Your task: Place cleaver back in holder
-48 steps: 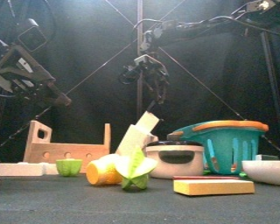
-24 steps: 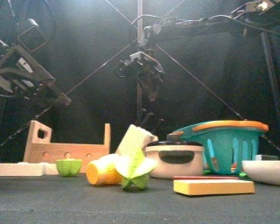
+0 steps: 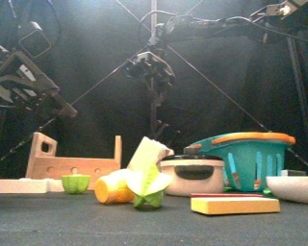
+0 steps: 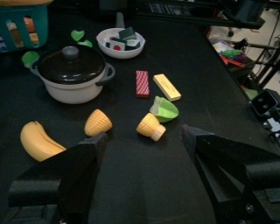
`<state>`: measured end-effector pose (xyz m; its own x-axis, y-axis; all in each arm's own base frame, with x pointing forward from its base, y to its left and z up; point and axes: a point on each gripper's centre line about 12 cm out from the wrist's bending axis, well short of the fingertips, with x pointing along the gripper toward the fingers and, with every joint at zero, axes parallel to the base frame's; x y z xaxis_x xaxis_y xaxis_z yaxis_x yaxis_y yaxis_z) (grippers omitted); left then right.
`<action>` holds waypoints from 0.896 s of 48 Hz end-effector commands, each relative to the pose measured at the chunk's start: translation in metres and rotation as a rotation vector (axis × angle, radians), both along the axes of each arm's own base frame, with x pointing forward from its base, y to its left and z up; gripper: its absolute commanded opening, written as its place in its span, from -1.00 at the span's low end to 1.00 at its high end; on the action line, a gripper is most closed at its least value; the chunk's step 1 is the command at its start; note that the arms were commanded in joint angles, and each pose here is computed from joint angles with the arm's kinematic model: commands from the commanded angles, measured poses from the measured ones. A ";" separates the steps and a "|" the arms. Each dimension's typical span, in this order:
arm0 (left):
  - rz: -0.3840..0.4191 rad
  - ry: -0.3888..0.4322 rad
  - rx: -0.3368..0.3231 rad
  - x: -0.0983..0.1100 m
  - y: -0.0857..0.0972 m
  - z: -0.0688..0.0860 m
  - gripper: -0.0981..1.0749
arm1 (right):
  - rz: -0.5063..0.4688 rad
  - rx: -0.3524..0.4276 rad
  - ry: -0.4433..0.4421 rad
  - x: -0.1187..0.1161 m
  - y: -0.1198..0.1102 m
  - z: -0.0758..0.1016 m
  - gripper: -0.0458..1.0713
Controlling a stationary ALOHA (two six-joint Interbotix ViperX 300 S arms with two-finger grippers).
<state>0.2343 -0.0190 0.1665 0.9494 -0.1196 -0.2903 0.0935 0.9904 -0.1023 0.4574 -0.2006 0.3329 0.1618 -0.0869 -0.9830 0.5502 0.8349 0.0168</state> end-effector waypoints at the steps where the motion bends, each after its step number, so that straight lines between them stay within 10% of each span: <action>1: 0.001 -0.015 -0.002 0.003 0.000 0.004 0.87 | 0.015 -0.028 -0.041 -0.010 0.013 0.030 0.40; 13: 0.008 -0.018 -0.008 0.004 0.001 0.005 0.87 | 0.019 -0.067 0.052 -0.034 0.032 0.017 0.40; 26: 0.013 -0.020 -0.009 0.004 0.001 0.005 0.87 | 0.025 -0.118 -0.106 -0.049 0.073 0.016 0.40; 43: 0.020 -0.021 -0.008 0.005 0.003 0.006 0.87 | 0.038 -0.153 -0.103 -0.052 0.080 0.011 0.40</action>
<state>0.2346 -0.0165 0.1666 0.9512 -0.1061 -0.2896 0.0774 0.9910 -0.1090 0.4142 -0.1240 0.3186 0.2032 -0.2009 -0.9583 0.5178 0.8527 -0.0690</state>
